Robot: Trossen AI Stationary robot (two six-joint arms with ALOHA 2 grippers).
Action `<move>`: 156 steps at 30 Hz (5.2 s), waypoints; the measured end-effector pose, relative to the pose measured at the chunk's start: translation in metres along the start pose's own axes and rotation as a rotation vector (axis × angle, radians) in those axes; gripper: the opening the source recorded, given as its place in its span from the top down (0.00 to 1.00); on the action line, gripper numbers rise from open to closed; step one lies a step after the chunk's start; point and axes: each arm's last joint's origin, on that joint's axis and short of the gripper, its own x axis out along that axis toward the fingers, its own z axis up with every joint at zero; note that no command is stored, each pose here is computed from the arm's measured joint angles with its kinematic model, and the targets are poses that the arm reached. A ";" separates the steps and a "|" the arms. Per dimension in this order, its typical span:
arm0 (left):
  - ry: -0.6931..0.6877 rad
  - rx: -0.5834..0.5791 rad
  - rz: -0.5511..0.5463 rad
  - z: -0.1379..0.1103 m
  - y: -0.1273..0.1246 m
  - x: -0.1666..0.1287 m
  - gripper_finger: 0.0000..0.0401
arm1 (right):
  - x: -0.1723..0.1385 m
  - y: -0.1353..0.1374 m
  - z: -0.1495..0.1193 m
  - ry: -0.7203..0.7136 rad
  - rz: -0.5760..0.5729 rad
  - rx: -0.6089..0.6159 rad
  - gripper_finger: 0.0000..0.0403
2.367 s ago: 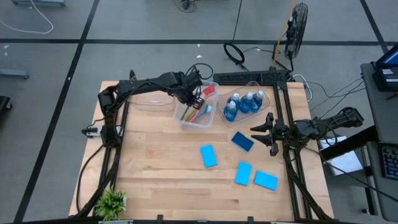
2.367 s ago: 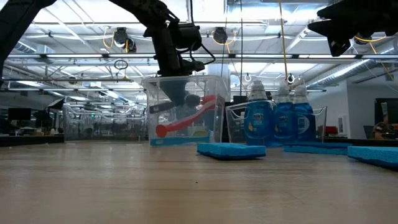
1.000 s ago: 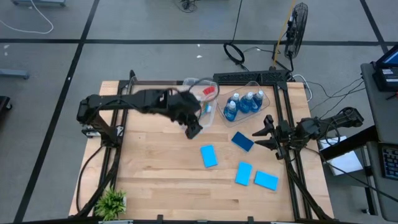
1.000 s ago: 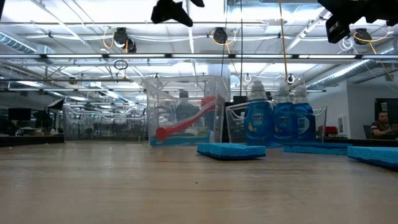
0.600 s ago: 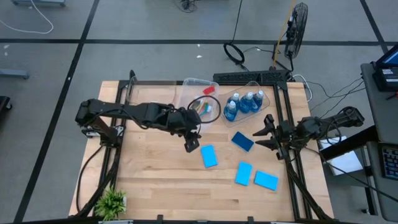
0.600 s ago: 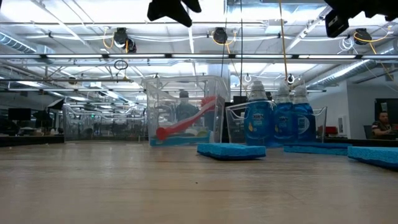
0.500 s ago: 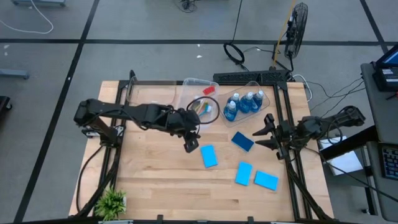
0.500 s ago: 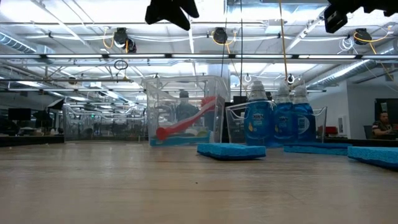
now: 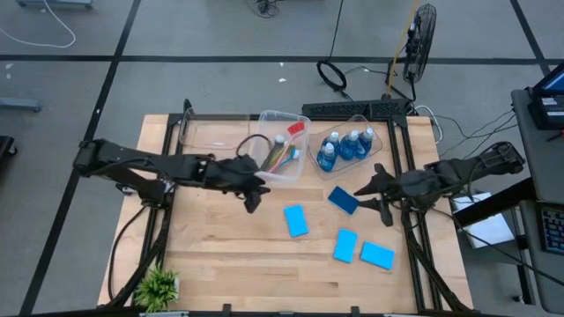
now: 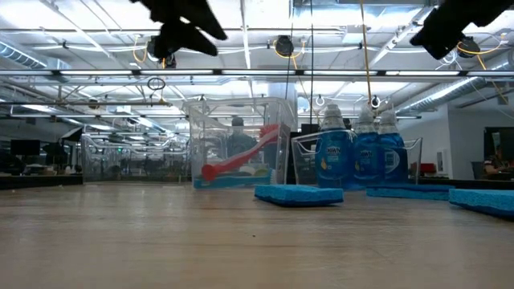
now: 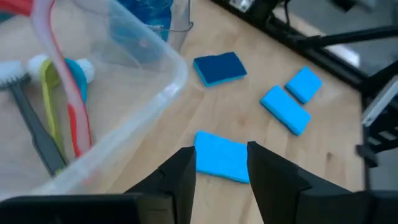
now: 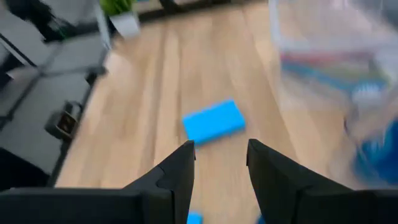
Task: Pick & Place Kitchen Sink Supplies
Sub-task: Put the blue sponge into the left transparent bin
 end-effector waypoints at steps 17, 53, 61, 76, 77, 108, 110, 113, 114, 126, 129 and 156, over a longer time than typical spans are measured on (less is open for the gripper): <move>-0.172 -0.016 -0.094 -0.056 0.031 -0.073 0.70 | 0.047 -0.005 -0.019 0.439 -0.292 0.234 0.66; -0.233 -0.088 -0.202 -0.105 0.063 -0.099 0.64 | 0.104 -0.063 -0.038 0.633 -0.433 0.300 0.32; -0.216 -0.088 -0.246 -0.105 0.062 -0.099 0.64 | 0.107 -0.082 -0.069 0.636 -0.448 0.371 0.32; -0.219 -0.111 -0.252 -0.104 0.061 -0.099 0.64 | 0.108 -0.089 -0.093 0.609 -0.446 0.401 0.39; -0.219 -0.111 -0.252 -0.104 0.061 -0.099 0.64 | 0.108 -0.089 -0.092 0.600 -0.442 0.401 0.39; -0.294 -0.149 -0.359 -0.094 0.054 -0.104 0.64 | 0.109 -0.084 -0.095 0.640 -0.346 0.630 0.88; -0.294 -0.150 -0.360 -0.094 0.054 -0.104 0.64 | 0.110 -0.082 -0.095 0.647 -0.317 0.632 0.93; -0.294 -0.153 -0.360 -0.094 0.054 -0.104 0.64 | 0.111 -0.076 -0.094 0.663 -0.238 0.641 0.99; -0.294 -0.153 -0.361 -0.094 0.054 -0.104 0.64 | 0.112 -0.074 -0.094 0.663 -0.212 0.653 0.99; -0.326 -0.146 -0.381 -0.089 0.045 -0.095 0.64 | 0.128 -0.052 -0.069 0.427 0.085 0.624 1.00; -0.297 -0.148 -0.362 -0.091 0.043 -0.088 0.64 | 0.131 -0.050 -0.058 0.321 0.145 0.602 1.00; -0.295 -0.124 -0.355 -0.089 0.027 -0.056 0.64 | 0.059 -0.008 0.046 -0.755 1.088 0.102 1.00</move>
